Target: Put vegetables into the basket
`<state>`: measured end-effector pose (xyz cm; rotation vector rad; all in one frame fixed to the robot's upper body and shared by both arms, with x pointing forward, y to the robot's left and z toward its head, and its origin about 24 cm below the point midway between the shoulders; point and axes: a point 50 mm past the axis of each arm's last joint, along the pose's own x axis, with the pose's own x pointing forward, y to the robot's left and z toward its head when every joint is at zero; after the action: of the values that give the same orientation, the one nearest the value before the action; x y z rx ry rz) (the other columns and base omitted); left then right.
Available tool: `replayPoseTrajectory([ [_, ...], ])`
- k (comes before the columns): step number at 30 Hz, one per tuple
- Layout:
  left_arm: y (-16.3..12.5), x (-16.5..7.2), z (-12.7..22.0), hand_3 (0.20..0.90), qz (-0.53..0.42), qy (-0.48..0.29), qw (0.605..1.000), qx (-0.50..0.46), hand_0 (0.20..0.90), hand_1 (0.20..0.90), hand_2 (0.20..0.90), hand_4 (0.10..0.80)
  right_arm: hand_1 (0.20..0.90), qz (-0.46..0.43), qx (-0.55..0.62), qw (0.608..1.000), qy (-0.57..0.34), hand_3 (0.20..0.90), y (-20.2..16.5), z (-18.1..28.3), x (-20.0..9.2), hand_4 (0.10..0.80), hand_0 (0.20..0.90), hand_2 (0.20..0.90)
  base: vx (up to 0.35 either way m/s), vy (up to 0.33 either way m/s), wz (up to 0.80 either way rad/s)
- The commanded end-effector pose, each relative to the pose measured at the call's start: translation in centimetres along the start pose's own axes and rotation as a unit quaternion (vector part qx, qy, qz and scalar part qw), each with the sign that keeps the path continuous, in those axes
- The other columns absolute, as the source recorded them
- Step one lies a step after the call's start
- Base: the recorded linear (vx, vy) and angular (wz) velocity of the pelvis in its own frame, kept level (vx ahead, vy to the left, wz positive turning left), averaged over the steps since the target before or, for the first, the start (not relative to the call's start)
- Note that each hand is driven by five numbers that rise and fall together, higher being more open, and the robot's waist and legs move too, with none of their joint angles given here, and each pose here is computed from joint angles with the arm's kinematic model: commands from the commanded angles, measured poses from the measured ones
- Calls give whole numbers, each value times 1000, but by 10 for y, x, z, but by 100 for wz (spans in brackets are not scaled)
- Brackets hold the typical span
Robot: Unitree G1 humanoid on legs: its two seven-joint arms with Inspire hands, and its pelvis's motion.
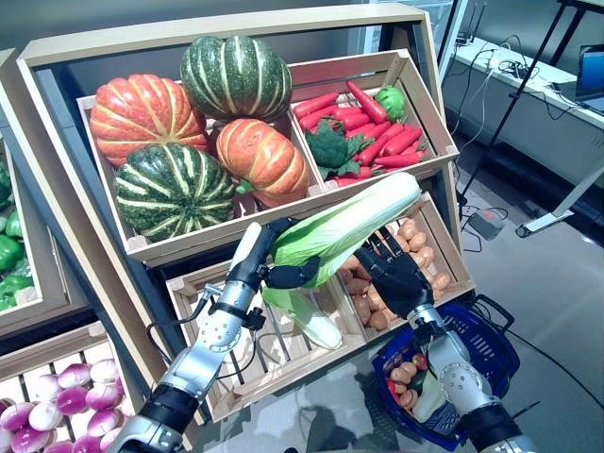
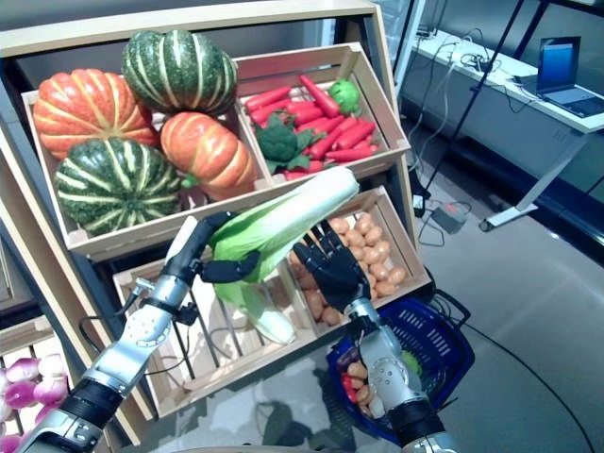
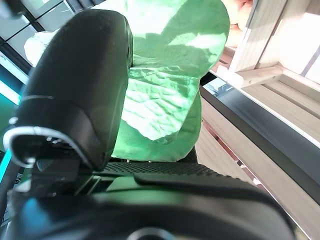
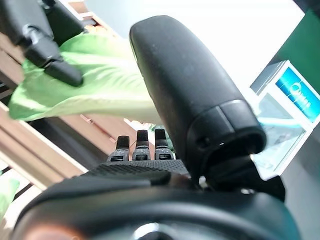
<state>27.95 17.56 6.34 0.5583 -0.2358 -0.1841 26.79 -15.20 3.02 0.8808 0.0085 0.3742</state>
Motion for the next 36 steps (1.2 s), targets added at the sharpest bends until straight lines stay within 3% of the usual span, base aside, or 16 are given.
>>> replayPoseTrajectory([
  [1, 29, 28, 58, 300, 35, -178, 983, 32, 300, 300, 300, 400, 900, 150, -3, 976, -159, 900, 44, 64, 29, 800, 900, 900, 0, 0, 0],
  [14, 23, 25, 68, 300, -2, -245, 964, 105, 300, 300, 300, 400, 900, 164, -28, 966, -197, 900, 50, 97, 36, 800, 900, 900, 11, 2, 0],
  [27, -10, 18, 110, 300, -38, -360, 932, 21, 300, 300, 300, 400, 900, 142, 33, 976, -159, 900, 46, 70, 44, 800, 900, 900, 18, 6, 0],
  [36, -37, 15, 126, 300, -82, -370, 924, -56, 300, 300, 300, 400, 900, 139, 108, 972, -156, 900, 49, 48, 51, 800, 900, 900, 0, 0, 0],
])
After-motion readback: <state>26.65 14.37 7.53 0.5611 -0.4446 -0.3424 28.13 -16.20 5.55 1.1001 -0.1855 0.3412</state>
